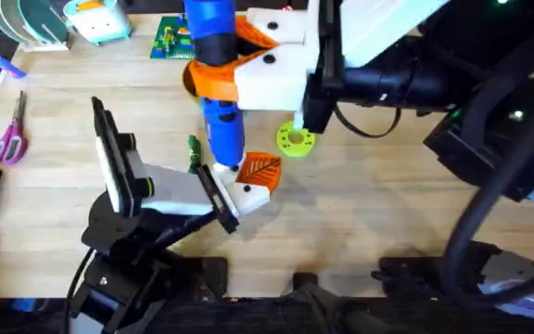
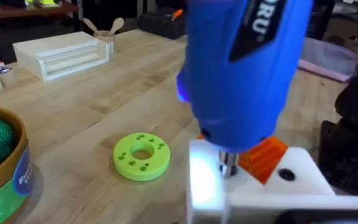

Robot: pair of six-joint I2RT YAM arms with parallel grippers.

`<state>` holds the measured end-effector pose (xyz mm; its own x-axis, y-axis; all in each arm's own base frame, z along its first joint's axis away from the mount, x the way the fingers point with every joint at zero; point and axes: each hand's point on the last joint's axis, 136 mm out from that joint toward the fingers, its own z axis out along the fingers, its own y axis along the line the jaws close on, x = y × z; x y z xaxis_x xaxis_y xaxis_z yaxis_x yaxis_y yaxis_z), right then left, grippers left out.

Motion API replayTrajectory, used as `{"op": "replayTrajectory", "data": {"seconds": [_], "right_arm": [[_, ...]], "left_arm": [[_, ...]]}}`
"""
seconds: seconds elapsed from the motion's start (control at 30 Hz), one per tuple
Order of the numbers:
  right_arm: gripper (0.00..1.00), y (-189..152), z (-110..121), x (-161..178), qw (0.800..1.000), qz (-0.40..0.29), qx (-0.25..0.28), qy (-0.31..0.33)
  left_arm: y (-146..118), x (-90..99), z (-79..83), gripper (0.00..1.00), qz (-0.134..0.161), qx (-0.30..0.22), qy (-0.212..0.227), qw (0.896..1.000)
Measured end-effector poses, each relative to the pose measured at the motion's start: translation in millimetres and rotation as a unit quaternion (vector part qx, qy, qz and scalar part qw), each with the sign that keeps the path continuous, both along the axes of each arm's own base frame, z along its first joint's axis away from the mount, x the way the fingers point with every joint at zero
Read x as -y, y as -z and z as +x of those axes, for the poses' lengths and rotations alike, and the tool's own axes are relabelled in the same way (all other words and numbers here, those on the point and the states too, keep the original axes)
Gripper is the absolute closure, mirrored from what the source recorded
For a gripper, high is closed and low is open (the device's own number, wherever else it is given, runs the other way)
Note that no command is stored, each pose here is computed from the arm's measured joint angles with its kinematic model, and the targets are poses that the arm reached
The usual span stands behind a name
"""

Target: Pick up the gripper from the table and insert it into the empty holder that is missing its gripper. Then pick up a screw, insert it into the mounting hole, and use the screwdriver to tighten it. Finally, clean up the table by picking up the vegetable and placing it into the bucket.

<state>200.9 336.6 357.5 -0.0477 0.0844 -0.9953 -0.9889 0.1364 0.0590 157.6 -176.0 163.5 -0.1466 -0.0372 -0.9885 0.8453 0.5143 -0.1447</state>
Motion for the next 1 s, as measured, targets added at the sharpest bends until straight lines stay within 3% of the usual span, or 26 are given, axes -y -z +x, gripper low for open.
{"op": "replayTrajectory", "data": {"seconds": [0.63, 1.0], "right_arm": [[0.975, -21, -7, 6, 0.999, 0.029, 0.030, -0.003], [0.976, -10, -3, 9, 1.000, 0.008, 0.007, 0.003]], "left_arm": [[0, 0.2, -0.3, 0.985, 0.000, 0.000, 0.001, 1.000], [0, 0.2, -0.3, 0.985, 0.000, 0.000, 0.001, 1.000]]}}
